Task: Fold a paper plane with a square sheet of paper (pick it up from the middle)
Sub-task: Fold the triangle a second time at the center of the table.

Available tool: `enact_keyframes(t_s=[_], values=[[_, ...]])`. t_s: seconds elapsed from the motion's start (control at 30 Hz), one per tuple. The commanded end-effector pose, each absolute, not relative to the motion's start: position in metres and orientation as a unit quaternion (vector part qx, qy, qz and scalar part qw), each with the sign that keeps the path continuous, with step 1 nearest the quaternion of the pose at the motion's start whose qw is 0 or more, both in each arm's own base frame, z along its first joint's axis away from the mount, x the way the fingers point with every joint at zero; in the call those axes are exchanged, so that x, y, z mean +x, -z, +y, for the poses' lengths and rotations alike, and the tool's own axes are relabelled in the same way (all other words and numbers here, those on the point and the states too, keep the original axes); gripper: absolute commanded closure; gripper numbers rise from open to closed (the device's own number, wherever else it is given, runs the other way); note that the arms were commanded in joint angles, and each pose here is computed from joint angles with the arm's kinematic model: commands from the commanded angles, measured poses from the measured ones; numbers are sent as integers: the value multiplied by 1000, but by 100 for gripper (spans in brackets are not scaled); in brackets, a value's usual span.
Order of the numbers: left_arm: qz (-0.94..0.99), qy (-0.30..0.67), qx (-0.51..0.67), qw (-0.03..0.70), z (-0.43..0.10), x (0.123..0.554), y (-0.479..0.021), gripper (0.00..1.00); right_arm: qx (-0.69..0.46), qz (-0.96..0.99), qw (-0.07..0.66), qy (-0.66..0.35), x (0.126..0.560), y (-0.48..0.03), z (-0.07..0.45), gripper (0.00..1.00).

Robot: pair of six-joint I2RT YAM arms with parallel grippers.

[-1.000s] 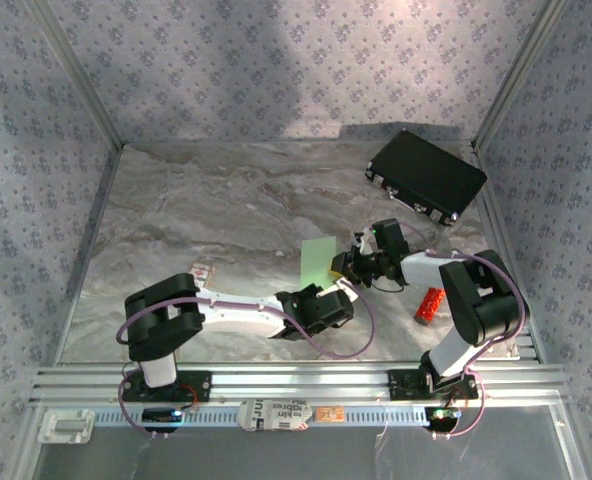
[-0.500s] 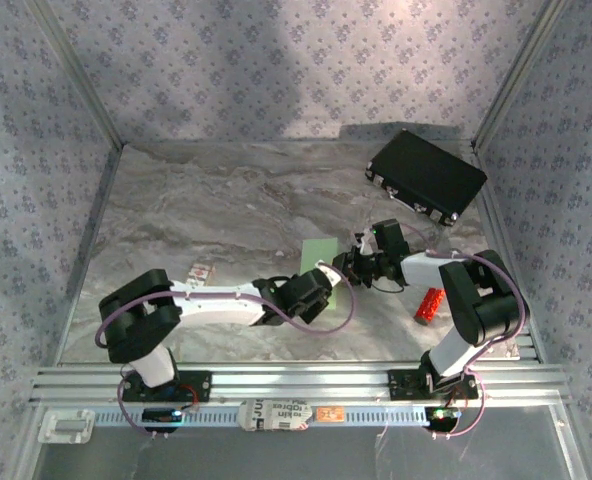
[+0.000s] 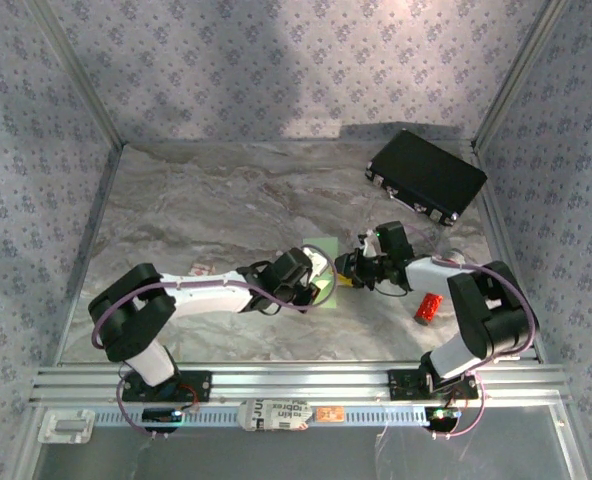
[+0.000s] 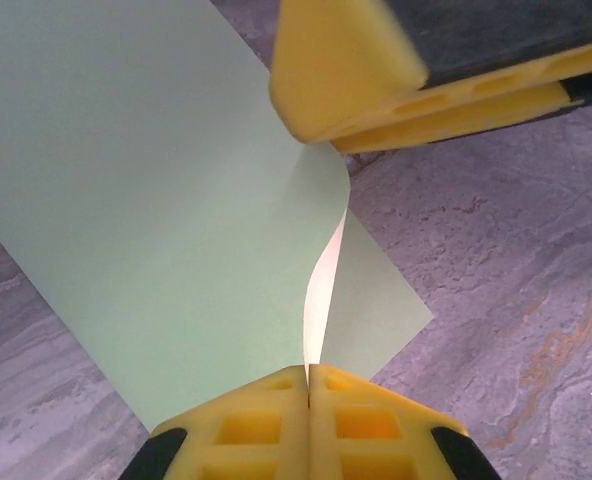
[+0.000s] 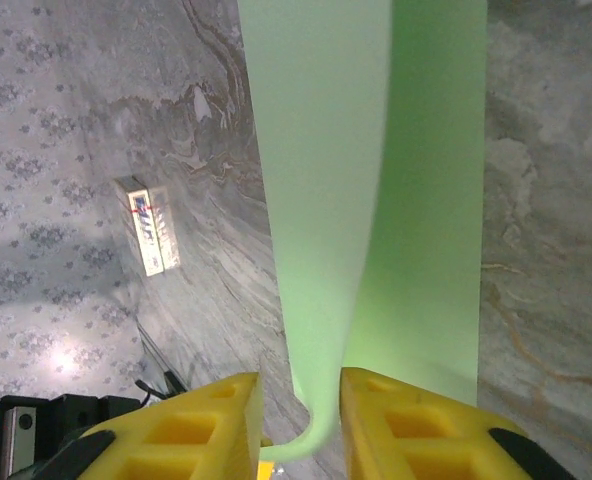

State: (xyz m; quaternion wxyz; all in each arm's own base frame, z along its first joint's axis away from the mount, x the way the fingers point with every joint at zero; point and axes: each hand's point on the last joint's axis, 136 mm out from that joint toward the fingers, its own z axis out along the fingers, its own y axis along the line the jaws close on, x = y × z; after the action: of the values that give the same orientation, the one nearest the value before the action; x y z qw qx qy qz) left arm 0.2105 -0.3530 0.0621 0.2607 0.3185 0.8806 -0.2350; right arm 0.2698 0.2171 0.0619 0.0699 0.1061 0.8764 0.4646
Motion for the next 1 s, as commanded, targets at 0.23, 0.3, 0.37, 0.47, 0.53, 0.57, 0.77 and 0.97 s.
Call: enact_keyframes(t_s=[0.23,0.3,0.37,0.47,0.53,0.57,0.77,0.97], values=[[875,293,293,250,-359,212,-73,100,139,886,104,-430,248,-67,200,74],[875,294,292,248,-360,213,-74,100,130,886,100,-434,240,-68,205,79],[876,295,291,247,-360,213,-73,100,119,887,94,-437,234,-69,212,83],[877,297,286,247,-360,215,-73,99,121,885,85,-441,228,-68,217,87],[876,300,284,247,-360,215,-74,98,114,883,87,-447,227,-71,224,87],[877,300,284,246,-359,215,-73,97,110,884,88,-446,226,-71,226,87],[876,310,279,241,-359,215,-73,93,106,878,94,-457,233,-74,236,88],[875,326,268,237,-360,218,-74,91,106,876,103,-458,242,-75,244,88]])
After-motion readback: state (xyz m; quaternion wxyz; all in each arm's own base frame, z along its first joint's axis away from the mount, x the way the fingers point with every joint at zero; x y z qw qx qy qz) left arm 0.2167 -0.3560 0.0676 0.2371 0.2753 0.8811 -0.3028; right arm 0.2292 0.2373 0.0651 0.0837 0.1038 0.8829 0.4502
